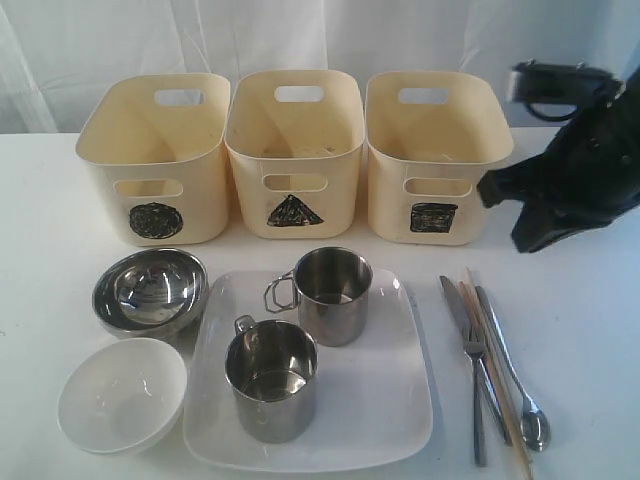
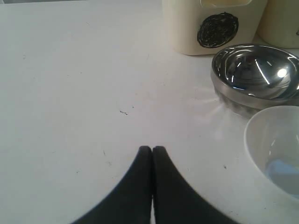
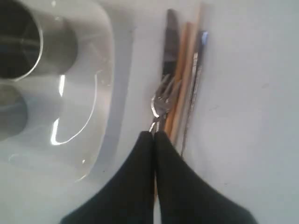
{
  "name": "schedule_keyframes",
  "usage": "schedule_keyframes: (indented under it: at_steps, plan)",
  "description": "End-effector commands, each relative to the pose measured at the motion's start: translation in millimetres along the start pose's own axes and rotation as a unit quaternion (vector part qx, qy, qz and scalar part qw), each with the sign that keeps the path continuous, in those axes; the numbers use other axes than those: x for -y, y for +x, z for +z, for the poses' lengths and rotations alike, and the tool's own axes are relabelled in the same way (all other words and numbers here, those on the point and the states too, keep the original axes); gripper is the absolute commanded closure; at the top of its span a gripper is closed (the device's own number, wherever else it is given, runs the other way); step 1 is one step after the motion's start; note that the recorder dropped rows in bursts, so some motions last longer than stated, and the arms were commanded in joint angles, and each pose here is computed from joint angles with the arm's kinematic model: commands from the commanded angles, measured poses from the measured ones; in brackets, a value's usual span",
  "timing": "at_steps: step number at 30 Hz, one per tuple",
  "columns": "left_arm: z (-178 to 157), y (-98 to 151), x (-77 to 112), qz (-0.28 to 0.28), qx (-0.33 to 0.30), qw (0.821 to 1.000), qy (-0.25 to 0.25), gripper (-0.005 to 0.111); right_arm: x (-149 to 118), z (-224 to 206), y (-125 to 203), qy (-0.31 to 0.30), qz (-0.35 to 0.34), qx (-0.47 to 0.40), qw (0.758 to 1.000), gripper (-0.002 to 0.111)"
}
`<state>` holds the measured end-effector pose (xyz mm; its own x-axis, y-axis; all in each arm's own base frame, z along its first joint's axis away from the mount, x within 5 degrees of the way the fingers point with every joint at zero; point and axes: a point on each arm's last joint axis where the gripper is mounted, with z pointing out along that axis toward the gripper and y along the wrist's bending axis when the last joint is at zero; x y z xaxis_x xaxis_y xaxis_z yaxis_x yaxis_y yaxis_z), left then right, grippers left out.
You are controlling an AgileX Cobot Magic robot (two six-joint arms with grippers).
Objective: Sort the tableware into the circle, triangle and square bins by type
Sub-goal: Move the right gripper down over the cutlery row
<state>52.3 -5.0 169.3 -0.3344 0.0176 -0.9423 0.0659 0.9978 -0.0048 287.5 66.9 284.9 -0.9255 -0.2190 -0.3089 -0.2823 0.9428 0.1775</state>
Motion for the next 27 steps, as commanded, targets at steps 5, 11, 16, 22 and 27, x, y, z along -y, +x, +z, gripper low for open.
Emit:
schedule_keyframes:
  at_steps: [5,11,16,22,27]
  plan:
    - [0,1,-0.1,-0.003,0.001,1.0,-0.001,0.107,-29,36,0,-0.031,-0.089,-0.073,0.993,0.084]
    - [0,1,-0.1,-0.003,0.001,1.0,-0.001,0.107,-25,61,-1,-0.033,-0.083,-0.12,0.989,0.058]
    - [0,1,-0.1,-0.003,0.001,1.0,-0.001,0.107,-18,82,-2,-0.017,-0.08,-0.14,0.987,0.06]
    - [0,1,-0.1,-0.003,0.001,1.0,-0.001,0.107,-7,97,-1,0.039,-0.015,-0.163,0.986,0.062]
    - [0,1,-0.1,-0.003,0.001,1.0,-0.001,0.107,-12,102,-3,0.036,0.016,-0.152,0.988,0.062]
